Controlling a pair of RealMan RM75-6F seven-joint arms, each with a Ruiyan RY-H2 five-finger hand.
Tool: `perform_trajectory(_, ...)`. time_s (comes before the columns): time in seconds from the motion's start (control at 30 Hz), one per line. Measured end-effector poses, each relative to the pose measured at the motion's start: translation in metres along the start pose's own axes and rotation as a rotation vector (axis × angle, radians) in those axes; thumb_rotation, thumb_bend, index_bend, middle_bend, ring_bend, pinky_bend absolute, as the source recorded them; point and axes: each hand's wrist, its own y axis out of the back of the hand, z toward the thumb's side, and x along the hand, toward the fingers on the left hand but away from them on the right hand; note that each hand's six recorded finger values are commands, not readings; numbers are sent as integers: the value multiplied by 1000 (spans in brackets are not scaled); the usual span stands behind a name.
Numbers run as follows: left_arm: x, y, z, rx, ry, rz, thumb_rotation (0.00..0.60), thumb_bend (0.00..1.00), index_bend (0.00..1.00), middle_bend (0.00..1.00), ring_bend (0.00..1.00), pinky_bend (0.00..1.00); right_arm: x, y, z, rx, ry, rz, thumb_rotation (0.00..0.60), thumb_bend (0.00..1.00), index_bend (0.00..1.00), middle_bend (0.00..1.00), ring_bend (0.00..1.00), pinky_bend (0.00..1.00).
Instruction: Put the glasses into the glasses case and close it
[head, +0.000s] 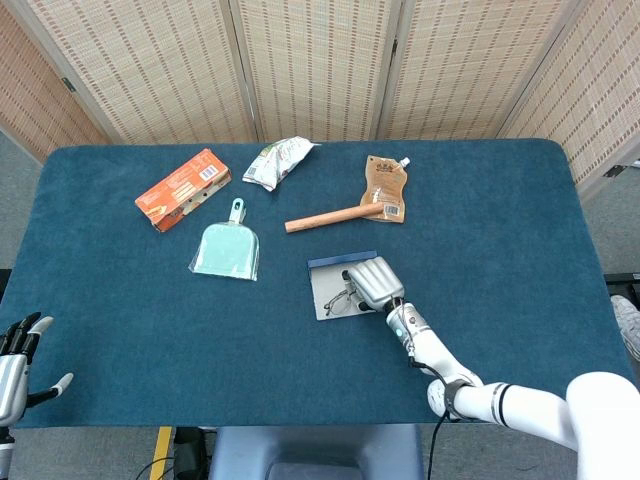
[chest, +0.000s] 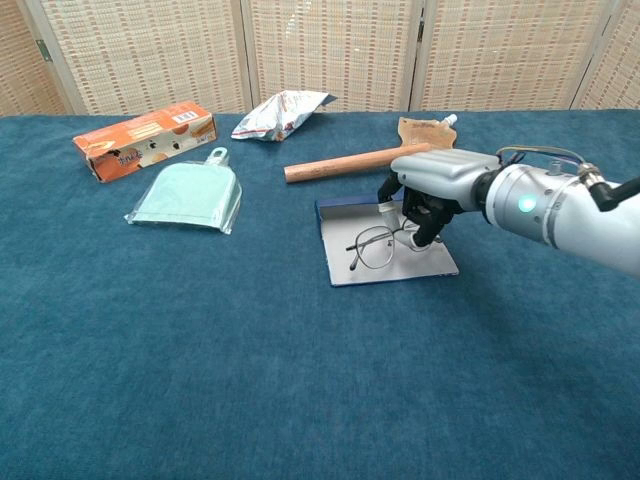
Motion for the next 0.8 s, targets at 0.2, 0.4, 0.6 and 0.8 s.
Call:
perform_trajectory(0.2,1,-2,-2,-2,3,-4,600,187,193,137,147,238,-8,0,2,3,-35,-10,600,485,202,883,952,889)
perform_trajectory(0.4,1,-3,-2,-4,0,-6,600,187,193,137,147,238,-6,8,1,3,-49,-46,600,483,0,879,952,891)
perform_trajectory(0.6,1,-3,0,-6,-4,-8,600,187,193,137,147,238,-1,9,4,36,-28,-51,600,306,0,875,952,893)
perform_trajectory(0.8,0,-2,2,-5,-9,-9,600,187,193,137,147,238,-4,5,19,75,-4,-53,600,134,0,881,955,904)
